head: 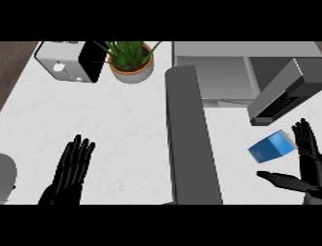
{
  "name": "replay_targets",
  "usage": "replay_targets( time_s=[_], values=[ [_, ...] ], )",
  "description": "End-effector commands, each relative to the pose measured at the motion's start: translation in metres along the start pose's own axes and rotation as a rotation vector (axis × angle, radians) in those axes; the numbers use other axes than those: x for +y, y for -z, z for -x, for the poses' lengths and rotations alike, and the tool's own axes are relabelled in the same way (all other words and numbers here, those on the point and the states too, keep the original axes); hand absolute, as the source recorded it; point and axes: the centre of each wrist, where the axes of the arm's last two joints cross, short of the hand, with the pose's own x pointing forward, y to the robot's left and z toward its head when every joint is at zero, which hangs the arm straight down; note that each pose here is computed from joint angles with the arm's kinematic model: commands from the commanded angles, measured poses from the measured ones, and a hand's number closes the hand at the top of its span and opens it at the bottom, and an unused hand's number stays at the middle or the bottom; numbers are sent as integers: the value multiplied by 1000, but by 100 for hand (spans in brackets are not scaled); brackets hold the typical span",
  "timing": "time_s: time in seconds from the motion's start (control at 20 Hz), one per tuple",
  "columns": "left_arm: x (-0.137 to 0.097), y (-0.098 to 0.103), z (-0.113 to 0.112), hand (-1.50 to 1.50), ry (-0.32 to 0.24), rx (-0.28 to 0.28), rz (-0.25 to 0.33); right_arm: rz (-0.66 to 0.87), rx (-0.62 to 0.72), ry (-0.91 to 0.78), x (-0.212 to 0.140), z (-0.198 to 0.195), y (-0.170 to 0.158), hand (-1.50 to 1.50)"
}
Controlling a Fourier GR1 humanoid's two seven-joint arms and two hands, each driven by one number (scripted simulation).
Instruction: Pick up the milk, place it into the microwave and close the microwave
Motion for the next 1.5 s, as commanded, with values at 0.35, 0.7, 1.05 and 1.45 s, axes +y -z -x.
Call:
replay_targets(
  time_s=[0.35, 0.7, 1.05, 1.45],
  values=[
    [33, -22, 7, -150, 24, 1, -20, 88, -43, -26, -18, 34, 13, 150],
    [33, -20, 7, -150, -2, -6, 9, 41, 13, -163, -7, 48, 13, 150],
    [42, 1, -10, -150, 8, 14, 16, -23, -31, -176, 35, 56, 5, 150],
    [57, -33, -13, -150, 7, 0, -17, -28, -64, -8, 113, 46, 23, 150]
  ],
)
